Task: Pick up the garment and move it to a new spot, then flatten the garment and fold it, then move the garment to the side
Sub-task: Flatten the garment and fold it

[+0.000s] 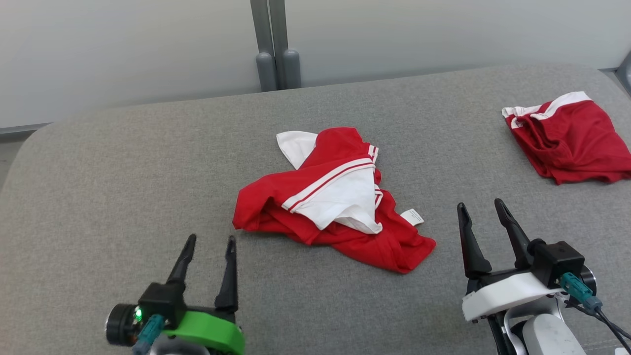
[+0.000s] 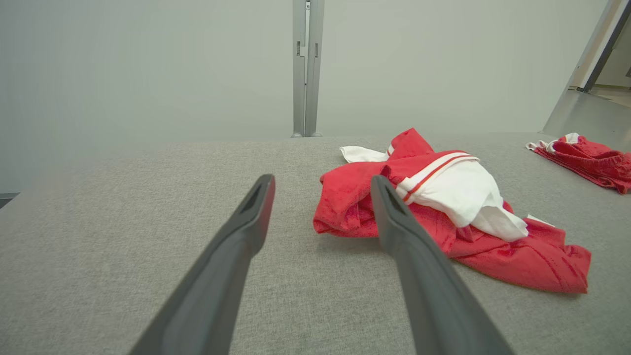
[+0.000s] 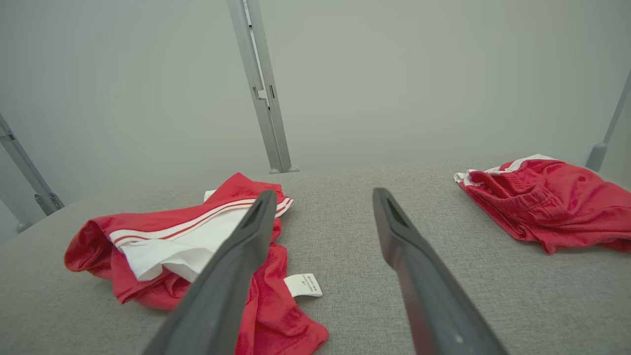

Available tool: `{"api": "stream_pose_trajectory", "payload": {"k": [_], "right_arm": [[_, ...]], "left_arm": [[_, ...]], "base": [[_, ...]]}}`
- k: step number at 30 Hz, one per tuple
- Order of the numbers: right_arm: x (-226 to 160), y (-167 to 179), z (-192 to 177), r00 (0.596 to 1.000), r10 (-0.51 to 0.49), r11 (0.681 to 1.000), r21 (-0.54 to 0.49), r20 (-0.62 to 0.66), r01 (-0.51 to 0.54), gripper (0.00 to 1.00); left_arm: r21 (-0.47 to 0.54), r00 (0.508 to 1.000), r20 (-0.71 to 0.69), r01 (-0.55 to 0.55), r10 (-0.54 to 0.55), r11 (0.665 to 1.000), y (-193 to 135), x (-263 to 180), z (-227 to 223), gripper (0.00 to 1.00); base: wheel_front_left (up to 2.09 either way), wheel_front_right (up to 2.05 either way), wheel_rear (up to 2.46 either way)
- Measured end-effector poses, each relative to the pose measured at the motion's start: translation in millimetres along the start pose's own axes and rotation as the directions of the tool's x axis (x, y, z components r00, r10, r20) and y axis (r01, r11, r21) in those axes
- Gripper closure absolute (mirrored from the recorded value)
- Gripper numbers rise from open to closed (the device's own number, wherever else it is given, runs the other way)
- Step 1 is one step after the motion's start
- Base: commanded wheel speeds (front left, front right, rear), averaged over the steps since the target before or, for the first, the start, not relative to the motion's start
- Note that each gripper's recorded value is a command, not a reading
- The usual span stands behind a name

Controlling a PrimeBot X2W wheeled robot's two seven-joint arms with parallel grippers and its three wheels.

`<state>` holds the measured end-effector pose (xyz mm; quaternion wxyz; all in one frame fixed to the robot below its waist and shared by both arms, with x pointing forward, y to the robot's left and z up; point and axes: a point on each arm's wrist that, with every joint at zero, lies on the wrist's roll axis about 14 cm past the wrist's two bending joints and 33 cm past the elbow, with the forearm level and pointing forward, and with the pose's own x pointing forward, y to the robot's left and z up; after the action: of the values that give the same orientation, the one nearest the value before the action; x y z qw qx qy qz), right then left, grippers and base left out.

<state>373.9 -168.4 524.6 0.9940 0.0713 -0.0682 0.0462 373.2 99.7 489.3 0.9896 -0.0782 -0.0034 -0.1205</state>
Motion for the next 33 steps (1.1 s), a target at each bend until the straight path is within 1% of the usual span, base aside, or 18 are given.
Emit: {"api": "stream_pose_trajectory", "payload": {"k": [3, 6, 9, 14, 18, 20, 21, 24, 29, 31, 32, 33], "right_arm": [[2.8, -3.1, -1.8, 1.000, -0.008, 1.000, -0.002, -0.005, 0.008, 0.00], [5.8, -7.4, -2.8, 1.000, -0.018, 1.000, -0.005, -0.007, 0.018, 0.00], [6.9, -14.0, -4.3, 0.999, -0.037, 0.999, -0.010, -0.011, 0.036, 0.00], [7.0, -27.9, -7.3, 0.997, -0.077, 0.997, -0.014, -0.021, 0.076, 0.00], [4.5, -39.3, -11.0, 0.993, -0.111, 0.994, -0.016, -0.034, 0.111, 0.00], [3.3, -44.6, -12.0, 0.991, -0.127, 0.992, -0.021, -0.038, 0.126, 0.00], [1.3, -50.6, -13.4, 0.988, -0.146, 0.989, -0.021, -0.043, 0.145, 0.00], [-2.5, -58.8, -16.6, 0.984, -0.171, 0.985, -0.026, -0.055, 0.170, 0.00], [-5.7, -65.5, -19.3, 0.979, -0.193, 0.981, -0.026, -0.065, 0.192, 0.00], [-5.1, -65.1, -18.9, 0.979, -0.193, 0.981, -0.023, -0.063, 0.191, 0.00], [-4.6, -64.8, -18.8, 0.979, -0.192, 0.981, -0.022, -0.062, 0.191, 0.00], [-4.1, -64.4, -18.8, 0.980, -0.190, 0.982, -0.020, -0.062, 0.189, 0.00]], "left_arm": [[0.033, 0.992, -0.025, 0.128, -0.127, 0.991, -31.3, 15.7, -2.7, 0.00], [0.060, 0.964, -0.076, 0.260, -0.256, 0.964, -65.6, 29.1, -10.8, 0.00], [0.093, 0.920, -0.149, 0.379, -0.364, 0.921, -95.9, 38.8, -25.2, 0.00], [0.129, 0.857, -0.215, 0.500, -0.468, 0.856, -127.3, 53.7, -41.7, 0.00], [0.146, 0.818, -0.257, 0.559, -0.514, 0.816, -142.8, 65.0, -55.2, 0.00], [0.163, 0.806, -0.292, 0.573, -0.515, 0.804, -144.7, 71.9, -63.5, 0.00], [0.202, 0.791, -0.355, 0.585, -0.499, 0.785, -140.7, 77.1, -77.7, 0.00], [0.231, 0.790, -0.384, 0.584, -0.479, 0.778, -137.8, 87.2, -84.8, 0.00], [0.260, 0.768, -0.462, 0.596, -0.444, 0.760, -131.9, 88.6, -102.6, 0.00], [0.266, 0.763, -0.480, 0.596, -0.433, 0.757, -129.4, 87.4, -105.1, 0.32], [0.270, 0.769, -0.474, 0.591, -0.430, 0.760, -128.7, 88.5, -103.1, 0.60], [0.271, 0.771, -0.472, 0.589, -0.429, 0.761, -128.7, 88.8, -101.8, 0.72]], "base": [[0.00, 0.00, 0.00], [0.00, 0.00, 0.00], [0.00, 0.00, 0.00], [0.00, 0.00, 0.00], [0.00, 0.00, 0.00], [0.00, 0.00, 0.00], [0.00, 0.00, 0.00], [0.00, 0.00, 0.00], [0.00, 0.00, 0.00], [0.00, 0.00, 0.00], [0.00, 0.00, 0.00], [0.00, 0.00, 0.00]]}}
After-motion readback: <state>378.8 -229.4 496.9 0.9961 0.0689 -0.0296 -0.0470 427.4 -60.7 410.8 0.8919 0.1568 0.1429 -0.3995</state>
